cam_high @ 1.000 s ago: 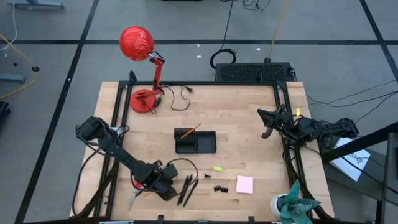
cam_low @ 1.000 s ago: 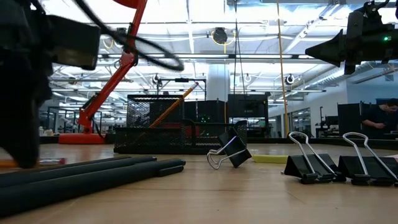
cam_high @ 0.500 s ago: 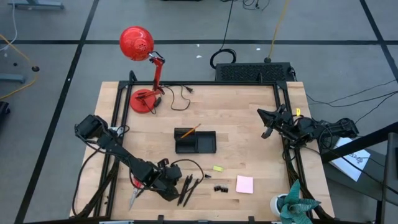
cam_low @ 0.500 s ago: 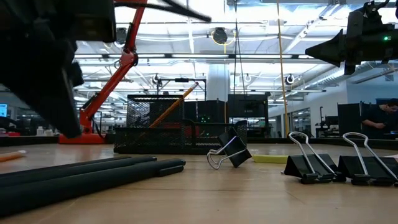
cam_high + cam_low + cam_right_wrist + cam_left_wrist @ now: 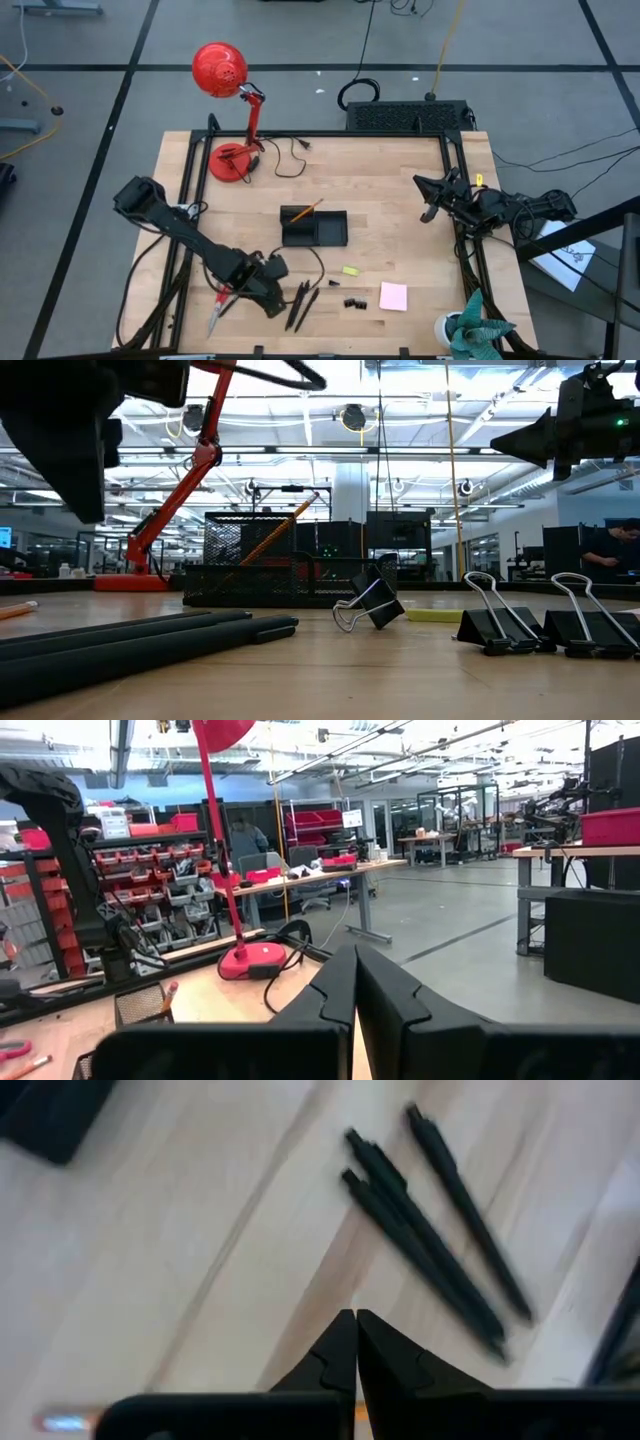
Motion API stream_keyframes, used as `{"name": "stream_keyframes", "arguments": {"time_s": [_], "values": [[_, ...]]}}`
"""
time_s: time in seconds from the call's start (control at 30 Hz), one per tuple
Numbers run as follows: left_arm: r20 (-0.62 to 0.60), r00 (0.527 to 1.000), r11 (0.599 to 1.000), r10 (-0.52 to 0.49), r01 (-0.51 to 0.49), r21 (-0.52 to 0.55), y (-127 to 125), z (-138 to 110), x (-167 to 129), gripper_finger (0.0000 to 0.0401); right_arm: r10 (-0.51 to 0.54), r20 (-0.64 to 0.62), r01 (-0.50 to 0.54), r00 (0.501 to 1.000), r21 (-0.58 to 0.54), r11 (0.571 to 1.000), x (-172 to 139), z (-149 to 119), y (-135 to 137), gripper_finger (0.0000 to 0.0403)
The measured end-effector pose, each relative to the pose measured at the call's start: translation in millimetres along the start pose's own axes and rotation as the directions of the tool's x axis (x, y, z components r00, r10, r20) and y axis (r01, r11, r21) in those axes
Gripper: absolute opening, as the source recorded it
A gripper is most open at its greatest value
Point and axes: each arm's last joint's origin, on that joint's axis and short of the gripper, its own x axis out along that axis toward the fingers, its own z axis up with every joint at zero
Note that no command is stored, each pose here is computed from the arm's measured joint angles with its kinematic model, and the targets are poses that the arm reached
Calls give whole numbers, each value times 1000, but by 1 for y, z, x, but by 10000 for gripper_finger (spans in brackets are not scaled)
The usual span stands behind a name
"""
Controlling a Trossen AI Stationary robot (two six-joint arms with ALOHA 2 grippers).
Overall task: Pick and place office supplies into organizer
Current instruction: Put the pencil into the top left section of the desk organizer
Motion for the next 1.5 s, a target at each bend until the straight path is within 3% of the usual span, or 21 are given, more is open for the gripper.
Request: {"name": "stream_keyframes", "arguments": {"time_s": [0.17, 0.33, 0.6, 1.03, 1.2, 1.5], "values": [[-117, 991, 978, 67, -89, -190, 9, -7, 0, 6, 0, -4, 0, 1000, -4, 1000, 1, 0, 0, 4], [-176, 980, 969, 93, -130, -209, 8, -17, 2, 4, -1, -10, 1, 1000, -10, 1000, 1, -1, 1, 4], [-272, 910, 890, 312, -380, -251, 31, -25, -3, 3, 0, -8, 0, 1000, -8, 1000, 1, -1, 1, 4], [-292, 892, 858, 346, -427, -287, 61, -29, 23, 7, 0, -5, 0, 1000, -5, 1000, 1, -1, 1, 4], [-273, 919, 886, 283, -359, -292, 71, -27, 35, 5, -1, -6, 1, 1000, -6, 1000, 1, -1, 1, 4], [-244, 932, 923, 268, -320, -213, 73, -21, 39, 4, -3, -7, 3, 1000, -7, 1000, 1, -1, 1, 4]]}}
